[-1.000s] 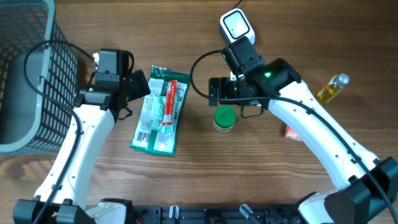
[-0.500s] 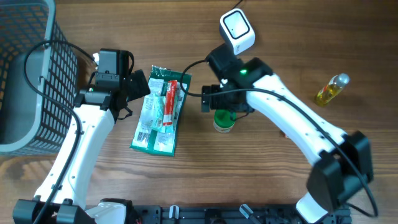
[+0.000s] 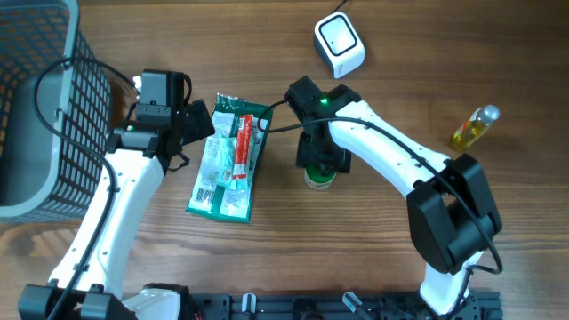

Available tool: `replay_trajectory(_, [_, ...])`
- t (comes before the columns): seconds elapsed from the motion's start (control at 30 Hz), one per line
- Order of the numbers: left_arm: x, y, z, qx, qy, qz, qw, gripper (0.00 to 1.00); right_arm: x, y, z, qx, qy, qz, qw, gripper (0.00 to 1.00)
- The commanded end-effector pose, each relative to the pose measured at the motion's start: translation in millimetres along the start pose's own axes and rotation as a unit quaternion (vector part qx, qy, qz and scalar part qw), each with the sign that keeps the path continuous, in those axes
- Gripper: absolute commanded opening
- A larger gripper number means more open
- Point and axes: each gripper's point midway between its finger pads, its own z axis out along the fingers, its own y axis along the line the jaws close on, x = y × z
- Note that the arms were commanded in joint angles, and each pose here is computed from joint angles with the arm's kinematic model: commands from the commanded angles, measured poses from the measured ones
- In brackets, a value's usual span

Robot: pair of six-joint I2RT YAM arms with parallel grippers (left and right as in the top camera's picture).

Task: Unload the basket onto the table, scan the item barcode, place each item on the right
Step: 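Reach the right gripper over the green-lidded jar and descend, then close the right gripper on the jar and lift it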

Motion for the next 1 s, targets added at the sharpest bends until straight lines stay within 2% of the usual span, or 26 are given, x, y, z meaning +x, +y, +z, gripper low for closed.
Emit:
replay_trajectory(0.0, [-3.8,2.2,-0.5,-0.006,-0.006,-0.001,1.000,1.00,-7.5,-10.9,2.9,0.036,-0.018,-0.100,0.994,0.57])
replay_trajectory(0.07, [-3.8,2.2,-0.5,-0.005,-0.005,-0.001,1.000,1.00,-18.3,-24.7,0.5,0.081,-0.042,-0.151,0.984,0.57])
replay_trajectory(0.13, [-3.8,2.2,-0.5,-0.006,-0.006,-0.001,1.000,1.00,-25.2,-32.8,-1.7,0.107,-0.057,-0.162,0.979,0.57])
replay_trajectory(0.17, [-3.8,2.2,-0.5,-0.006,-0.006,-0.001,1.000,1.00,-29.2,-35.7,-2.9,0.117,-0.066,-0.160,0.978,0.69])
replay_trajectory(0.2, [-3.8,2.2,-0.5,-0.005,-0.005,-0.001,1.000,1.00,-30.9,-35.0,-2.9,0.116,-0.069,-0.159,0.978,0.91])
replay_trajectory(0.23, [-3.8,2.2,-0.5,-0.006,-0.006,-0.001,1.000,1.00,-32.3,-33.2,-2.7,0.111,-0.072,-0.156,0.979,0.93])
replay_trajectory(0.27, [-3.8,2.2,-0.5,-0.005,-0.005,-0.001,1.000,1.00,-31.2,-30.0,-1.8,0.101,-0.070,-0.149,0.981,1.00])
replay_trajectory(0.37, [-3.8,2.2,-0.5,-0.006,-0.006,-0.001,1.000,1.00,-29.4,-29.3,-1.4,0.092,-0.073,-0.073,0.990,1.00])
replay_trajectory(0.4, [-3.8,2.2,-0.5,-0.005,-0.005,-0.001,1.000,1.00,-21.4,-26.7,0.1,0.078,-0.057,-0.023,0.995,1.00])
replay_trajectory(0.47, [-3.8,2.2,-0.5,-0.005,-0.005,-0.001,1.000,1.00,-9.1,-23.1,1.7,0.061,-0.028,0.009,0.998,1.00])
replay_trajectory(0.63, [-3.8,2.2,-0.5,-0.006,-0.006,-0.001,1.000,1.00,0.4,-17.1,3.0,0.042,-0.003,0.013,0.999,1.00])
replay_trajectory(0.83, [-3.8,2.2,-0.5,-0.005,-0.005,-0.001,1.000,1.00,-10.5,-15.5,3.1,0.037,-0.023,0.012,0.999,1.00])
replay_trajectory(0.97, [-3.8,2.2,-0.5,-0.006,-0.006,-0.001,1.000,1.00,-9.8,-16.4,3.5,0.016,-0.002,0.000,1.000,1.00])
